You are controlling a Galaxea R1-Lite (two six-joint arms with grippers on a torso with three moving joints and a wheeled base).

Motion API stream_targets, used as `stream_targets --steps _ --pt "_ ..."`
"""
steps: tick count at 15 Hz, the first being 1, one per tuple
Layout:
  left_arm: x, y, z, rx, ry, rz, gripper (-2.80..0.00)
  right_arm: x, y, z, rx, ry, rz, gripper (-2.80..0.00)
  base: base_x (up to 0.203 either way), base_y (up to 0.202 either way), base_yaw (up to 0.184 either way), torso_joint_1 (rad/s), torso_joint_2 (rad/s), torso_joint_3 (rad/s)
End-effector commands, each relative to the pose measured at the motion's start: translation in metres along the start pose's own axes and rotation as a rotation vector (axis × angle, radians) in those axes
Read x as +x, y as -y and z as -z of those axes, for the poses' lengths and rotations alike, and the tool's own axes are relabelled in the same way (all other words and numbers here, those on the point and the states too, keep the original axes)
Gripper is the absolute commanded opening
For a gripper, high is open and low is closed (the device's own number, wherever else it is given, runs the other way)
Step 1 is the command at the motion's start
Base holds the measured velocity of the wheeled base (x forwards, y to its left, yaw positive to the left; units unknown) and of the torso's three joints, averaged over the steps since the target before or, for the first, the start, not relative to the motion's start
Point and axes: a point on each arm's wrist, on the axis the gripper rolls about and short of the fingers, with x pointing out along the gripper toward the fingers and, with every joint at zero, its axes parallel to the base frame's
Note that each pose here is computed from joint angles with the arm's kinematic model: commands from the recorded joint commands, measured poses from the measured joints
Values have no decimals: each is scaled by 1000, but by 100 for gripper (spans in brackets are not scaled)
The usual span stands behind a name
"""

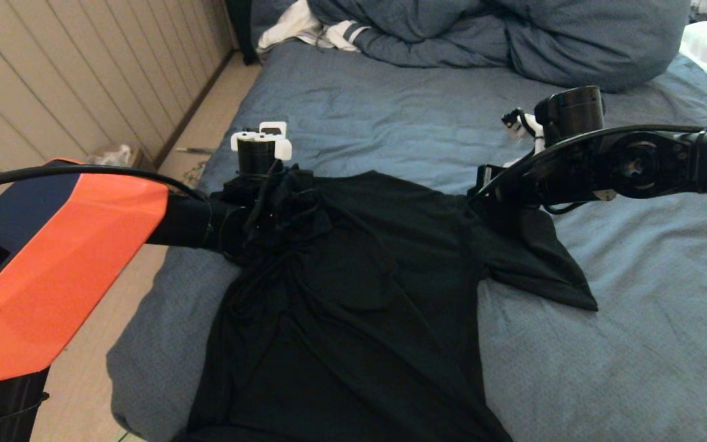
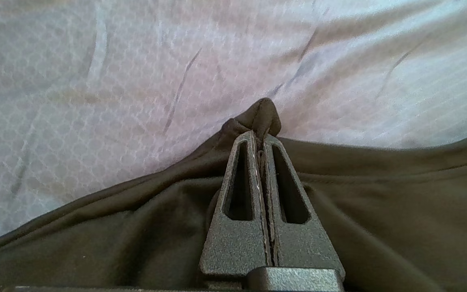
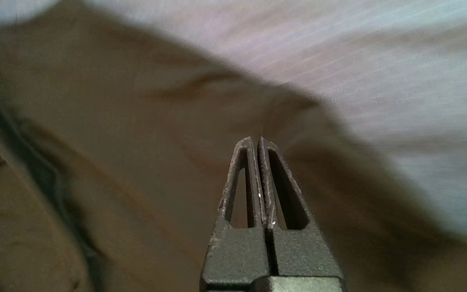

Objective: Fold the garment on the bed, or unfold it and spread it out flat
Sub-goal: Unford the black T-shirt

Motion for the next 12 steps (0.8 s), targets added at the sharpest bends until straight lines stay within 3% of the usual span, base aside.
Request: stream_targets --steps 1,2,5,9,12 --pt "1 1 1 1 1 0 -280 10 -1 7 0 -27 -3 -280 0 0 0 0 0 0" --pt "1 1 -1 -1 8 -2 0 10 -1 6 -2 -26 -4 -280 0 0 0 0 0 0" --pt "-4 0 -12 7 23 -1 0 9 -1 5 -4 -23 -4 -280 0 0 0 0 0 0" --pt "-26 -11 -50 0 82 -6 0 7 1 2 -5 -10 -1 -280 0 0 0 0 0 0" --pt "-35 -13 -60 24 81 -4 0 6 1 1 -5 -7 0 -280 0 0 0 0 0 0"
